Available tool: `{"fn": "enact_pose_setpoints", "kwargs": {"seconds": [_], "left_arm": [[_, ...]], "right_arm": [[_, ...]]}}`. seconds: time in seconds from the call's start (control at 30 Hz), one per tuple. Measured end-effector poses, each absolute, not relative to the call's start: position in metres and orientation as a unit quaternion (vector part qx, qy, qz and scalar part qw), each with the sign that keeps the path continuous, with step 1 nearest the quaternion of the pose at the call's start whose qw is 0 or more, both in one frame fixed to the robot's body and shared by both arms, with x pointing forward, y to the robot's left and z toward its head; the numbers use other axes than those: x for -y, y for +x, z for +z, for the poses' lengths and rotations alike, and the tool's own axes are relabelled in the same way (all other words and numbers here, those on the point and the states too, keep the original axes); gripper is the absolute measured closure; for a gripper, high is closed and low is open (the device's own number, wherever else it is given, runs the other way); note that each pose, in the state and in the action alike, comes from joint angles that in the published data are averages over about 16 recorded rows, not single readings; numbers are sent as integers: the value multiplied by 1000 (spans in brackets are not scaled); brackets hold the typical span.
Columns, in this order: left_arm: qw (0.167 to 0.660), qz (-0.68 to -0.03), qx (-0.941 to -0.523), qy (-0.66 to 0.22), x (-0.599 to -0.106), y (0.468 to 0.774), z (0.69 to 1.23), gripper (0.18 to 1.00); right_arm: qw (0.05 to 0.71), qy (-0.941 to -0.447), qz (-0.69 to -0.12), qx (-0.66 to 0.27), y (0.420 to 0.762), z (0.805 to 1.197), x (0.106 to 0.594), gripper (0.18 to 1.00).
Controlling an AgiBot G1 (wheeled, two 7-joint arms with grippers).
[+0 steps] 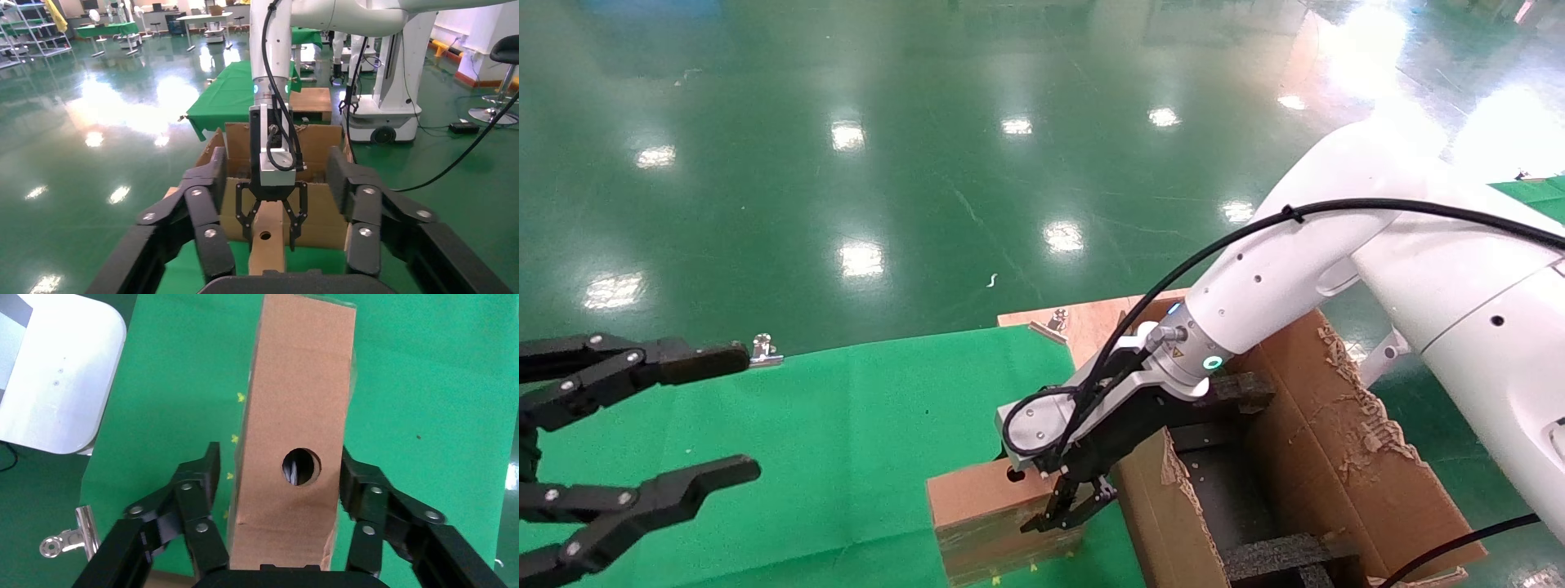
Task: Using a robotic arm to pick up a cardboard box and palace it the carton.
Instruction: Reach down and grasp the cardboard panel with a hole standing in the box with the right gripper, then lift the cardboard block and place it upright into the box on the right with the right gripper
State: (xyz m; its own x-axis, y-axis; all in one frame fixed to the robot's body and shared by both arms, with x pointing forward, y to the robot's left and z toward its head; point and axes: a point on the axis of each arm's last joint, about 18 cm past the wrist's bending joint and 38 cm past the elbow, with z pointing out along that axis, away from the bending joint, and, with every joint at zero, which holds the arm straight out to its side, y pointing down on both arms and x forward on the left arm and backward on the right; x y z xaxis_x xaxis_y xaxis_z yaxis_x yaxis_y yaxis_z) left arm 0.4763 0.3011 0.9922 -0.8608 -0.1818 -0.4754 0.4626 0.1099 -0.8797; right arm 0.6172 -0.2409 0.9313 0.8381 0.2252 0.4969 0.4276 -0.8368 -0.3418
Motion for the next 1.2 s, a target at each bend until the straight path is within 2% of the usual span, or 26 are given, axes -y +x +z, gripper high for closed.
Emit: {"fn": "enact_pose_setpoints", "kwargs": {"seconds": [0.3, 0.43, 0.63, 0.9, 1.2], "left_arm": [[244, -660, -704, 100, -301, 476, 992, 459], [244, -660, -704, 100, -301, 476, 992, 384], [244, -660, -704, 100, -301, 476, 992, 286], [244, -660, -704, 100, -301, 476, 992, 208], [244, -660, -704, 100, -301, 476, 992, 185]], "right_arm": [[226, -932, -224, 175, 617, 931, 241, 609], [227, -931, -225, 175, 617, 932, 241, 707], [237, -926, -236, 175, 615, 947, 243, 799], [262, -908, -272, 179, 609, 999, 248, 847], [278, -883, -328, 188, 593, 1074, 259, 869]]}}
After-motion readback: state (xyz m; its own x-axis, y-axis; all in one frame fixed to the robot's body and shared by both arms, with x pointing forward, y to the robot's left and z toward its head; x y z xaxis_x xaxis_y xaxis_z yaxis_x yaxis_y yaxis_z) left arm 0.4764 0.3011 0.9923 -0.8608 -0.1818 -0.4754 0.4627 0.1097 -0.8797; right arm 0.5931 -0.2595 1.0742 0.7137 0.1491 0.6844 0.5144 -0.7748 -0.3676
